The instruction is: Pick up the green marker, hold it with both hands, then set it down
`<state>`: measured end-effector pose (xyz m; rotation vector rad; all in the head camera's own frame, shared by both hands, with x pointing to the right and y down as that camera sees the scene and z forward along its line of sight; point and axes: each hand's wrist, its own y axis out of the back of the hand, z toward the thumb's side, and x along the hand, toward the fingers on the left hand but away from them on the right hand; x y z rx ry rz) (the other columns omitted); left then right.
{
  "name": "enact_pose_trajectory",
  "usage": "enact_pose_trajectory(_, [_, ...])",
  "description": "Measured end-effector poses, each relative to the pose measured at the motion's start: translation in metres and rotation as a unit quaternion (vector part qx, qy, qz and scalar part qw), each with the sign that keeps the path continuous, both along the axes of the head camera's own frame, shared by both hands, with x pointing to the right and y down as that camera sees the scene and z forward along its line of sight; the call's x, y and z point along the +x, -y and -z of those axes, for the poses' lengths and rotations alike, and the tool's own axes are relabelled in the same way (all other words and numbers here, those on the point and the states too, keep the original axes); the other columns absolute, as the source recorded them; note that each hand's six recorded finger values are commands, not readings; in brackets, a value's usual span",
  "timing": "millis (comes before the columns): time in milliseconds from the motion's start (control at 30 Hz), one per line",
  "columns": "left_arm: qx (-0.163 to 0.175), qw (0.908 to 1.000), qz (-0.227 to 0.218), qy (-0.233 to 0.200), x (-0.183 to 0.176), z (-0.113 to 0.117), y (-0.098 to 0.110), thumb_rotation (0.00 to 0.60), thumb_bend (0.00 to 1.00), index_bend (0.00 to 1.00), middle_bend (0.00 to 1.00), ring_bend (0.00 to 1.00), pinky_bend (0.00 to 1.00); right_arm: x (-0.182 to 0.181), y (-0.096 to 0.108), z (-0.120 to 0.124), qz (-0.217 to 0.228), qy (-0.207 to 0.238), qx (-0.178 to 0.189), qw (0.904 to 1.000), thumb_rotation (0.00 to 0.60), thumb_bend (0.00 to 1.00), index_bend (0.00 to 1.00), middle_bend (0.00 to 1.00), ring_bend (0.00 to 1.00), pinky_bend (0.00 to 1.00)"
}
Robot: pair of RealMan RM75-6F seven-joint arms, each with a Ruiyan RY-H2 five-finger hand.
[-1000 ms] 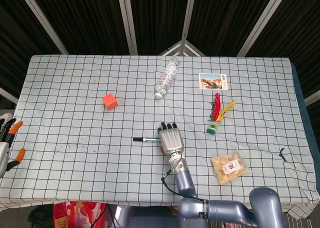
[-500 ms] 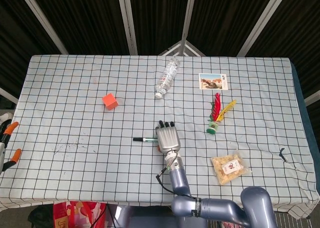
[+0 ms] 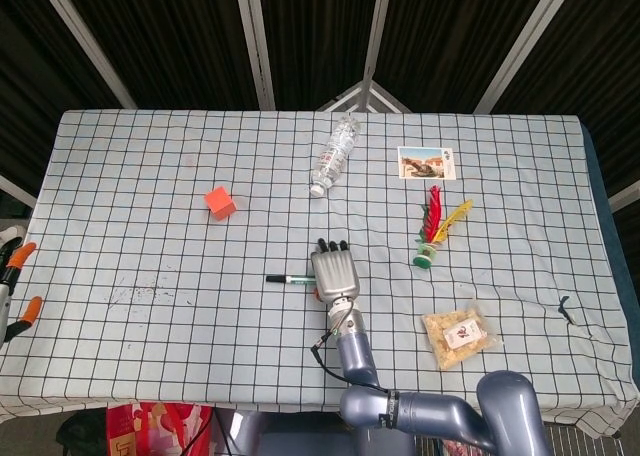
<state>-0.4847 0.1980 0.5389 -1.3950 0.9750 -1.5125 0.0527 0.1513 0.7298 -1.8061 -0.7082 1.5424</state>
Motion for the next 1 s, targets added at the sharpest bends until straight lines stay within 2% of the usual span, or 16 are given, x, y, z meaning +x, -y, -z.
enact_pose_trajectory(233, [-0.002, 1.0, -0.001, 0.005, 0.0004, -0.0012, -0.001, 0.6, 0.48, 0.14, 0.07, 0.0, 0.13, 0.0003, 0.0017, -0.001, 0.001, -0.002, -0.001, 1.0, 0.6, 0.38, 0.52, 0.19, 0.22, 0.19])
enact_pose_trajectory(1000, [-0.002, 0.9999, -0.006, 0.01, 0.0035, -0.0021, 0.0, 0.6, 0.48, 0.14, 0.06, 0.0, 0.13, -0.0011, -0.0011, -0.0075, 0.008, -0.005, -0.01, 0.9999, 0.6, 0.39, 0.52, 0.19, 0.22, 0.19])
